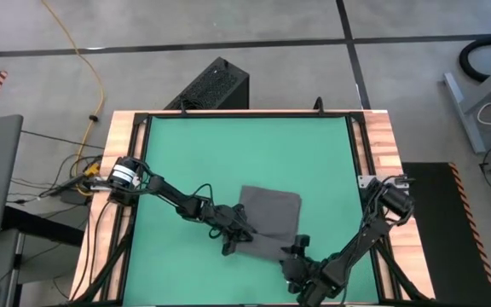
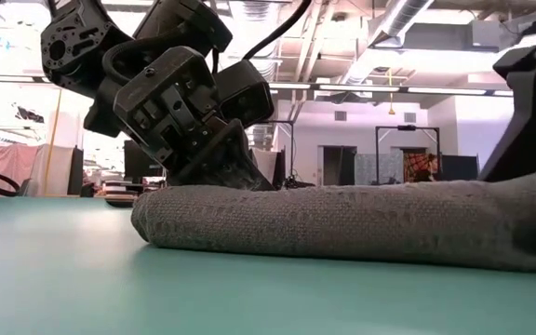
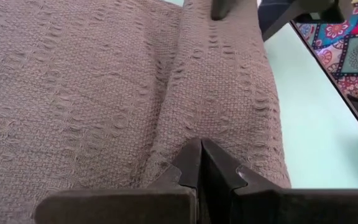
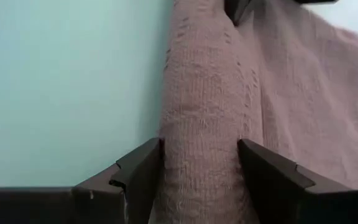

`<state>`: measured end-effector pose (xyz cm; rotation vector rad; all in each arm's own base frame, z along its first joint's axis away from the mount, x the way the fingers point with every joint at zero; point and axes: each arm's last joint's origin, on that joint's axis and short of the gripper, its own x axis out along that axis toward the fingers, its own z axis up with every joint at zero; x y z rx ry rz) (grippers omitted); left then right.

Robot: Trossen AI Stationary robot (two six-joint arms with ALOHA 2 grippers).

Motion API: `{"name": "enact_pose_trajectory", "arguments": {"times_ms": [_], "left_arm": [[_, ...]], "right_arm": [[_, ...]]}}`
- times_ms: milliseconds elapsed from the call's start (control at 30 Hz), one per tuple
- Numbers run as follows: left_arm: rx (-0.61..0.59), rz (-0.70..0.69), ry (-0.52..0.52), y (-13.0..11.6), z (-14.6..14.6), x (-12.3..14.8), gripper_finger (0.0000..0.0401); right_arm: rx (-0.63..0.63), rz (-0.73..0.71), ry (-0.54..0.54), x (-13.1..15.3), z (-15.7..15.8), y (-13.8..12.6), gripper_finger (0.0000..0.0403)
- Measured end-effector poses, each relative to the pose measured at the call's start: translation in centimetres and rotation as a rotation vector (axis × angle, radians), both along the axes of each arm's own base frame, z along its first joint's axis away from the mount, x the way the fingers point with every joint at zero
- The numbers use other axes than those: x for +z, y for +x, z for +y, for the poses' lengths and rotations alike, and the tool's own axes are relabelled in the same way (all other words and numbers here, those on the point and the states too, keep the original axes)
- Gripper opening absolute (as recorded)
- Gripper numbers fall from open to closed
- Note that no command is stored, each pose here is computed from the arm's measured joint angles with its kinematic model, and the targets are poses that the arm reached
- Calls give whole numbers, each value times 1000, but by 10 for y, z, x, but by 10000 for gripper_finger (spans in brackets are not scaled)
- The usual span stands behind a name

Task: Roll towel into tight, uniform cylinder
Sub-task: Roll the gray towel

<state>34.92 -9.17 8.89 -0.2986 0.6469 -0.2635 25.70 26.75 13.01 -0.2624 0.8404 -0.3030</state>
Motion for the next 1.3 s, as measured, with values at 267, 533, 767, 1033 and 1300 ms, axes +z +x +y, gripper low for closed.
{"name": "enact_pose_trajectory", "arguments": {"times_ms": [267,533,767,1033,1300], "left_arm": [[-49,24,-43,-1,1,-1,0],[-92,78,-108,-13,-35,-1,0],[-93,18,-156,-26,-75,4,0],[-43,-106,-56,-39,-88,43,0],[-46,-264,56,-50,-91,87,0]], "right_arm": [[-94,-15,129,2,0,-1,114],[-169,-72,382,4,14,0,58],[-131,-32,608,8,28,5,58],[-122,-57,724,18,19,-4,58],[-177,-186,995,1,-28,-22,58]]}}
